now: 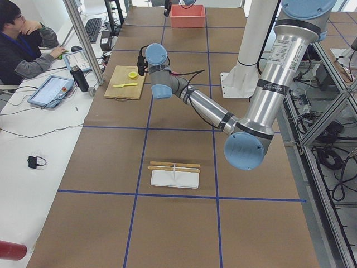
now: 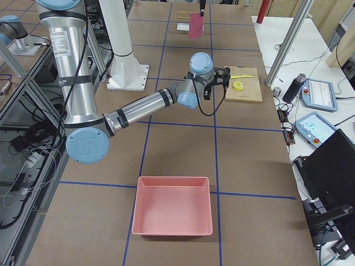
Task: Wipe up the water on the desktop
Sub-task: 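Extend the left gripper with the cloth while the right gripper approaches the cloth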
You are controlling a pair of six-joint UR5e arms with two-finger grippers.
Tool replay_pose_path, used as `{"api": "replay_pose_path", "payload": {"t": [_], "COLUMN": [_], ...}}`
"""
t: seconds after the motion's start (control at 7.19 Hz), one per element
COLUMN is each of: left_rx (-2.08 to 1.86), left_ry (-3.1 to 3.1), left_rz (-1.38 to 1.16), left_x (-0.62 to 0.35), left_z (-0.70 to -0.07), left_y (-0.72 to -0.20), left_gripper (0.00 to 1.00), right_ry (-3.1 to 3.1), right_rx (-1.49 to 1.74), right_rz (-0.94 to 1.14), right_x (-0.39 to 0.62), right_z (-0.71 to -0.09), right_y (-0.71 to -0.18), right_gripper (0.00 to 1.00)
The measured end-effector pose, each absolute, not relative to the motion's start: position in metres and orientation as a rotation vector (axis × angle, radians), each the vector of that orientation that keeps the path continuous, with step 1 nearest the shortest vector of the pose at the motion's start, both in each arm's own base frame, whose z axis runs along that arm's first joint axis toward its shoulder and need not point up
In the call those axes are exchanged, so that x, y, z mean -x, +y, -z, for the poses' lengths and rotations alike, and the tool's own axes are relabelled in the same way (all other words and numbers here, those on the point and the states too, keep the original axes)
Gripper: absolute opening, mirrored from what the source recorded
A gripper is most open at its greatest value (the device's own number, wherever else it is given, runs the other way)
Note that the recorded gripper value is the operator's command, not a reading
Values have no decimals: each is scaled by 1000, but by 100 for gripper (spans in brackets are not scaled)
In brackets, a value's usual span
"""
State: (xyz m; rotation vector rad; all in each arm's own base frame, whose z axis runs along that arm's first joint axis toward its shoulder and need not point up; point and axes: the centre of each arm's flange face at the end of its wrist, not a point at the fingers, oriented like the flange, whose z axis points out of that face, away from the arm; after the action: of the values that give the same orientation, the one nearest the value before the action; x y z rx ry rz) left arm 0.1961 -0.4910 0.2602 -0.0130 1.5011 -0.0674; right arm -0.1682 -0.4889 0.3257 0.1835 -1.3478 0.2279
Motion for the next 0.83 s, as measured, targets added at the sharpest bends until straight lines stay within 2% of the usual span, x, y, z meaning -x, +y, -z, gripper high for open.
{"api": "replay_pose_path", "payload": {"t": [0.42,0.83], "left_rx": [16,-19], "left_ry": [1544,1651], "left_rz": [94,115], "left_x": [-245,-320], "left_z": [-229,-212], "left_y": [-477,-447], "left_gripper": [0,0], "right_ry": [-1484,-1566], "right_rx": [-238,-295], "right_rz": [-262,-260], "right_x": [252,290], "right_z": [-246,-204], "right_y": [-456,-412], "right_gripper": [100,100]}}
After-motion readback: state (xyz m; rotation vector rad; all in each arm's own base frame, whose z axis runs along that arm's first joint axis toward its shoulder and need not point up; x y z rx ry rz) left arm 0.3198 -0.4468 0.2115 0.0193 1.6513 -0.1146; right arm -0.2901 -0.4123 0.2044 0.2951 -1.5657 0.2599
